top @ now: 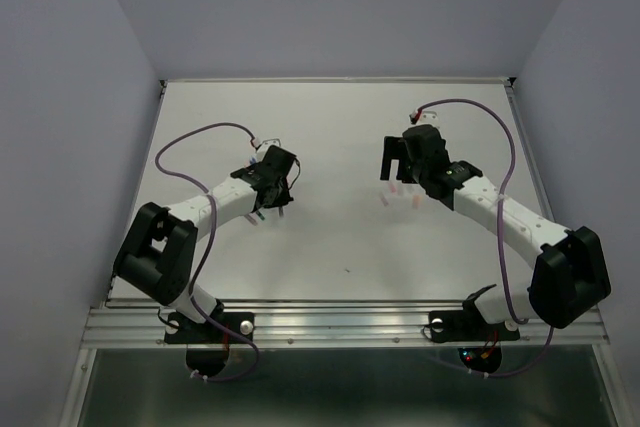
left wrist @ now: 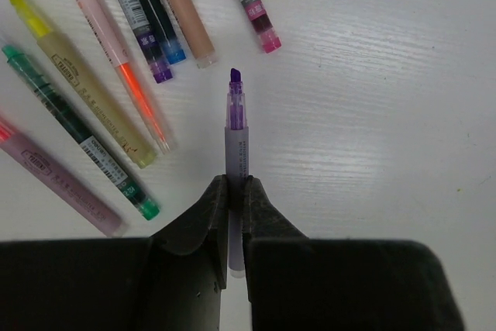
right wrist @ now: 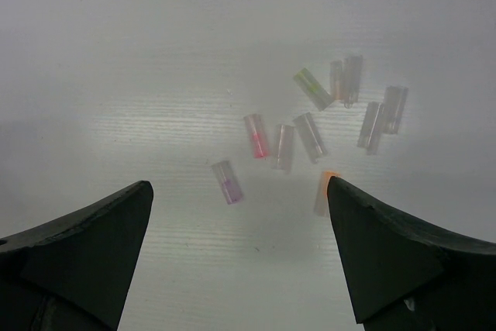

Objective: Open the pen caps

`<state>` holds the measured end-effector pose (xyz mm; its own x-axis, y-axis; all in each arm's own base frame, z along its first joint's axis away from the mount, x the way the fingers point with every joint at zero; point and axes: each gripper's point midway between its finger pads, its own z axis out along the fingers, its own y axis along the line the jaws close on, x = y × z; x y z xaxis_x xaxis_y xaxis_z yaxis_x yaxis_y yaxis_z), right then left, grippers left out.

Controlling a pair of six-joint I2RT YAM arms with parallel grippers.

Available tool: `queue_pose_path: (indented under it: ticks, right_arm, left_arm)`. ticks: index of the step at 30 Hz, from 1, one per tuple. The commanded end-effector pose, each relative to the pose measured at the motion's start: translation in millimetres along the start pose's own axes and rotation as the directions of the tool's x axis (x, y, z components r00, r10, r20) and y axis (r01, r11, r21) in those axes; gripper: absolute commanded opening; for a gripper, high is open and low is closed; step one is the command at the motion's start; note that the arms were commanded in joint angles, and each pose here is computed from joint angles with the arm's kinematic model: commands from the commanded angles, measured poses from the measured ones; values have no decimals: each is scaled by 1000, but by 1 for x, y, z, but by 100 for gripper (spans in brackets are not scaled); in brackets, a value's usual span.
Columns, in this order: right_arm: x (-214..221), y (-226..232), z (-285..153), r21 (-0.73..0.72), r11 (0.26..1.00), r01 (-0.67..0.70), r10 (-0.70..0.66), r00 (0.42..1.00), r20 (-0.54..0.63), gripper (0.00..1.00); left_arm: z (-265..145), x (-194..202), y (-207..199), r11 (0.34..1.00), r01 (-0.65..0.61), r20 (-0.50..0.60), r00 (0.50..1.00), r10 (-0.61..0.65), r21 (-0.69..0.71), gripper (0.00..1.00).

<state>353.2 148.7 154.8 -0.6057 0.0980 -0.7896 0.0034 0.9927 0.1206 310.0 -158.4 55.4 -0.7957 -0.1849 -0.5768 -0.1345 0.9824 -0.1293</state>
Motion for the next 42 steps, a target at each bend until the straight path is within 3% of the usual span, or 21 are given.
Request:
queue_pose_path:
  ticks: [1, 7, 15, 16, 17, 27, 31, 32, 33, 34, 37, 42]
  right_arm:
    - [-13, 1, -2, 7, 1000, -5, 4, 998, 55, 100]
    - [-12, -1, 0, 19, 1000, 5, -6, 999, 52, 100]
    - [-11, -1, 0, 20, 1000, 11, -12, 999, 49, 100]
    - [-11, -1, 1, 19, 1000, 12, -13, 999, 49, 100]
    - [-11, -1, 0, 20, 1000, 12, -13, 999, 51, 100]
    - [-16, 1, -3, 8, 1000, 4, -4, 998, 62, 100]
    - [-22, -2, -9, 15, 1000, -24, 23, 996, 87, 100]
    - [-24, -3, -11, 20, 999, -41, 39, 995, 97, 100]
    - [-30, -7, -15, 40, 997, -61, 55, 991, 124, 100]
    - [-30, -7, -15, 40, 997, -71, 66, 990, 124, 100]
    - [-45, -26, -29, 114, 982, -152, 125, 968, 216, 100]
    - [-54, -51, -49, 169, 948, -268, 203, 923, 328, 100]
  left_arm:
    - [4, -13, -9, 995, -93, 21, 996, 92, 33, 15]
    - [15, -3, -10, 984, -167, 4, 986, 167, 61, 21]
    - [19, -1, -5, 984, -173, -1, 985, 173, 38, 30]
    - [19, 0, -5, 985, -171, -3, 985, 171, 33, 42]
    - [19, 0, -4, 985, -169, -6, 986, 169, 29, 44]
    - [1, -14, -8, 992, -122, 24, 992, 122, 39, 48]
    - [-28, -38, -10, 996, -68, 99, 993, 63, 57, 64]
    - [-45, -51, -12, 996, -38, 146, 989, 27, 78, 75]
    - [-55, -58, -12, 996, -17, 174, 985, 1, 88, 95]
    - [-64, -65, -12, 995, 6, 203, 979, -26, 98, 99]
    - [-105, -95, 6, 986, 140, 346, 924, -164, 95, 99]
    - [-161, -118, 59, 905, 416, 530, 749, -397, 89, 99]
